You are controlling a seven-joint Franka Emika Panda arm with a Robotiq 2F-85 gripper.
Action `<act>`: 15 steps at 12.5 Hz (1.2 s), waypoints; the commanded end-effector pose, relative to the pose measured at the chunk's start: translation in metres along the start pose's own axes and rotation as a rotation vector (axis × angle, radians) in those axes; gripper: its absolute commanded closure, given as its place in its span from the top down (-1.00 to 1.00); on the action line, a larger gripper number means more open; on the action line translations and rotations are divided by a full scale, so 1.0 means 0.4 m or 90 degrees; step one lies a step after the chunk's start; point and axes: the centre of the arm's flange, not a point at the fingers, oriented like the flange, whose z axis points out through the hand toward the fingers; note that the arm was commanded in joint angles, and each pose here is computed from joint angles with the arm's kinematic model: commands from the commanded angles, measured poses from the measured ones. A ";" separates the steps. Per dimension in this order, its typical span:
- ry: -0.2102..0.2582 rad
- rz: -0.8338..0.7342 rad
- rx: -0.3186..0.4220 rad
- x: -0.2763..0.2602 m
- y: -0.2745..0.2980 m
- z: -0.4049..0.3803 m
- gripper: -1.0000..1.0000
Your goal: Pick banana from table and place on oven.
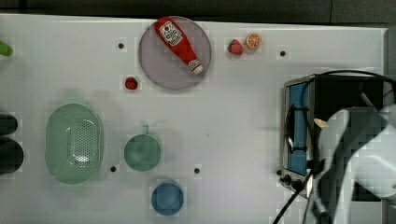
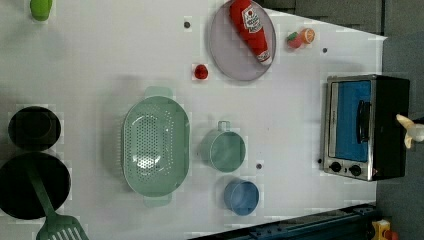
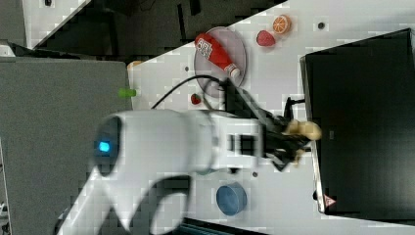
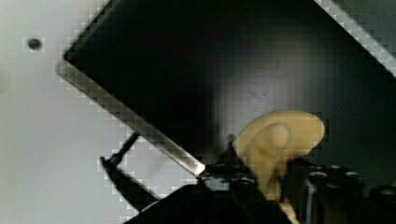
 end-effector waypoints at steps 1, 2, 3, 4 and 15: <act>0.015 -0.043 0.042 0.042 0.046 -0.003 -0.48; 0.014 -0.040 0.049 0.053 0.053 0.022 -0.48; 0.017 -0.040 0.044 0.063 0.060 0.041 -0.48; 0.017 -0.039 0.038 0.068 0.062 0.058 -0.39; 0.039 -0.116 0.073 -0.001 0.000 -0.161 1.00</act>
